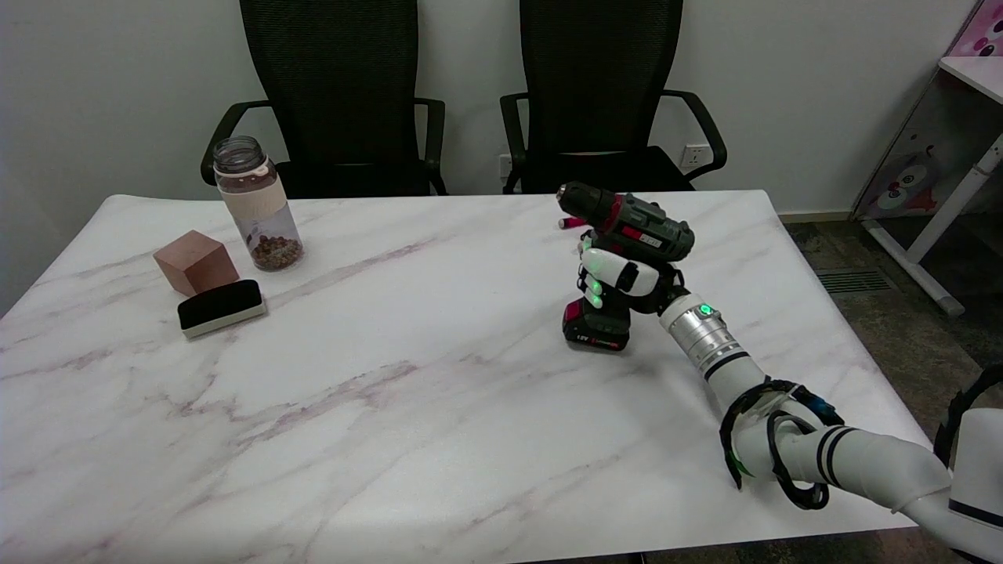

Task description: Pick up the power screwdriver.

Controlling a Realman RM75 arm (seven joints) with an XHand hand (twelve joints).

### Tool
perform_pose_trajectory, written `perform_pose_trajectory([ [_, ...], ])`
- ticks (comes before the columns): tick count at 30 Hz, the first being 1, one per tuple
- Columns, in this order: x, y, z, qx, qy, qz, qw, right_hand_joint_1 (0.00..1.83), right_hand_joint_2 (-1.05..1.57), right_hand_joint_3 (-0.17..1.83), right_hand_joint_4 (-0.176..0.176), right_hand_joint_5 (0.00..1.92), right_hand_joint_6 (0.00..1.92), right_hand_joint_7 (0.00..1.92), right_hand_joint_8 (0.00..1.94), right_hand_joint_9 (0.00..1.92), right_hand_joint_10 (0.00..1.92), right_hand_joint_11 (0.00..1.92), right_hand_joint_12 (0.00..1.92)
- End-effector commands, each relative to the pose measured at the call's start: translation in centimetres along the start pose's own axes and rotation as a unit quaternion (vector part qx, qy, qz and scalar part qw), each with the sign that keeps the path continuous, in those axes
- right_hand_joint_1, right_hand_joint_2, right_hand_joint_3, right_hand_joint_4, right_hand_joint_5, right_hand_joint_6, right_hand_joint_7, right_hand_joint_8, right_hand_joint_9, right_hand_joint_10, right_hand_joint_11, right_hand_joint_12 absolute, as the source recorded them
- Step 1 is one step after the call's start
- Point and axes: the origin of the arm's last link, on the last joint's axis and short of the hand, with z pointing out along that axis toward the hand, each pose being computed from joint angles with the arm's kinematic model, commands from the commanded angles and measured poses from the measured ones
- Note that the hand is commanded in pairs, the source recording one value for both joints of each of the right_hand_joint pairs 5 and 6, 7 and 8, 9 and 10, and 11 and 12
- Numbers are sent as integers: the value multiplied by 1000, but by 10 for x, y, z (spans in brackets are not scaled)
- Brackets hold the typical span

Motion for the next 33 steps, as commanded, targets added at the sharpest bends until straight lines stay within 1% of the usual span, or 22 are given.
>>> perform_pose_trajectory([
  [1,-2,0,7,-9,0,1,1000,1071,296,1118,176,1920,1920,1920,1920,1919,1919,1787,1787],
  [9,-3,-1,8,-8,1,3,1000,1083,432,1131,176,1920,1920,1920,1920,1920,1920,1796,1796],
  [10,-3,-1,9,-7,1,4,1000,1084,468,1140,135,1920,1920,1920,1920,1920,1920,1804,1804],
  [11,-3,-2,9,-6,1,5,1000,1085,500,1137,27,1920,1920,1920,1920,1920,1920,1806,1806],
  [14,-8,-6,12,4,-6,9,1000,1080,550,1120,26,1920,1920,1920,1920,1920,1920,1826,1826],
  [16,-11,-10,13,14,-12,13,1000,1078,609,1068,26,1920,1920,1920,1920,1920,1920,1881,1881],
  [18,-17,-18,15,28,-24,19,999,1075,685,998,26,1920,1920,1920,1920,1920,1920,1920,1920],
  [21,-24,-27,17,42,-39,27,998,1073,786,921,28,1920,1920,1920,1920,1920,1920,1920,1920],
  [28,-39,-49,23,70,-72,43,994,1069,912,867,32,1920,1920,1920,1920,1920,1920,1920,1920],
  [29,-42,-53,24,75,-77,45,993,1068,929,866,37,1920,1920,1920,1920,1920,1920,1920,1920],
  [30,-46,-57,25,80,-83,48,992,1061,943,864,171,1920,1920,1920,1920,1920,1920,1920,1920],
  [33,-54,-65,28,92,-95,49,990,1057,972,855,176,1920,1920,1920,1920,1920,1920,1920,1920],
])
